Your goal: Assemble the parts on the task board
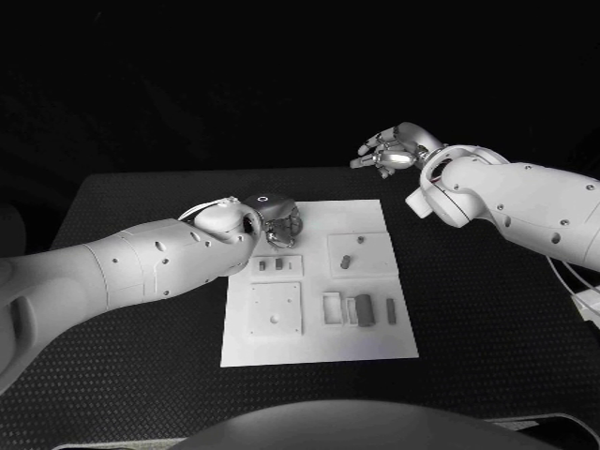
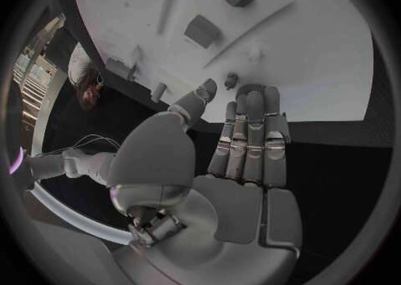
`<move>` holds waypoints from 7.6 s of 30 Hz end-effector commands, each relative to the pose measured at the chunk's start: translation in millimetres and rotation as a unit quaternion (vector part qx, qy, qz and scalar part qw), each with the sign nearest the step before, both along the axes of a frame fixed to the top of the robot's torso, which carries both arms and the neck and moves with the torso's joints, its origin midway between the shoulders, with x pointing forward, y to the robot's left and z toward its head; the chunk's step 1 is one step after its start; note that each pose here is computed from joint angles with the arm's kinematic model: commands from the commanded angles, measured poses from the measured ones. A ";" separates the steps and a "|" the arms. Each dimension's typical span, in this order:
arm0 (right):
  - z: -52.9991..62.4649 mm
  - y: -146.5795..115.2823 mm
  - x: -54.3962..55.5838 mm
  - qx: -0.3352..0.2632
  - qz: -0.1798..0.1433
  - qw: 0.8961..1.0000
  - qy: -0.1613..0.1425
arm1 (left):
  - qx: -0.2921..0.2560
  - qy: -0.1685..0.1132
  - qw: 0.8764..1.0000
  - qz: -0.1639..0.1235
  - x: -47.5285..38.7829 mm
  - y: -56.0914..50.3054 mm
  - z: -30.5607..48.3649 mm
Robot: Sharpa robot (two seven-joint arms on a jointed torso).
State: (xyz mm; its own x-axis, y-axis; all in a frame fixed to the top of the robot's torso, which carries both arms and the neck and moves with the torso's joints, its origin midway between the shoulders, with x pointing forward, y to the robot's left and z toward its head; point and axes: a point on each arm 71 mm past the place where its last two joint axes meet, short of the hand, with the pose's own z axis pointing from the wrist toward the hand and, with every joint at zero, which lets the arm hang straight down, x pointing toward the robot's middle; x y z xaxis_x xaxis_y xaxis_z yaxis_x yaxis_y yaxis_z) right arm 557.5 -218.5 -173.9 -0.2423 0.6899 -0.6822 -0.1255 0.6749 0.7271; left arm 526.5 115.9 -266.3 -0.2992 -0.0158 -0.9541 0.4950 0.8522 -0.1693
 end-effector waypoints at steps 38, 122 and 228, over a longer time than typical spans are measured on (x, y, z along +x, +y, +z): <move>0.1 3.2 -0.9 0.001 0.011 1.000 0.001 | 0.019 0.026 0.999 -0.015 -1.0 -4.1 -13.6; 0.8 -0.8 -2.8 0.001 0.009 1.000 0.000 | -0.112 0.025 0.993 0.003 0.4 24.5 8.8; 0.3 -3.5 -2.7 -0.001 0.008 1.000 0.003 | -0.006 0.083 0.996 -0.008 -7.8 51.7 -25.1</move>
State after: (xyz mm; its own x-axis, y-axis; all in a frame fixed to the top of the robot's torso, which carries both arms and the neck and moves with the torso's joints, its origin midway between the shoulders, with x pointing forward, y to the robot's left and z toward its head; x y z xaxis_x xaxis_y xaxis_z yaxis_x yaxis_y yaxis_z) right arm 555.2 -223.7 -173.7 -0.2456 0.6893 -0.6815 -0.1220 0.6755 0.7272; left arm 525.9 166.3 -276.5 -0.4086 -0.0704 -0.9100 0.4743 0.8354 -0.2776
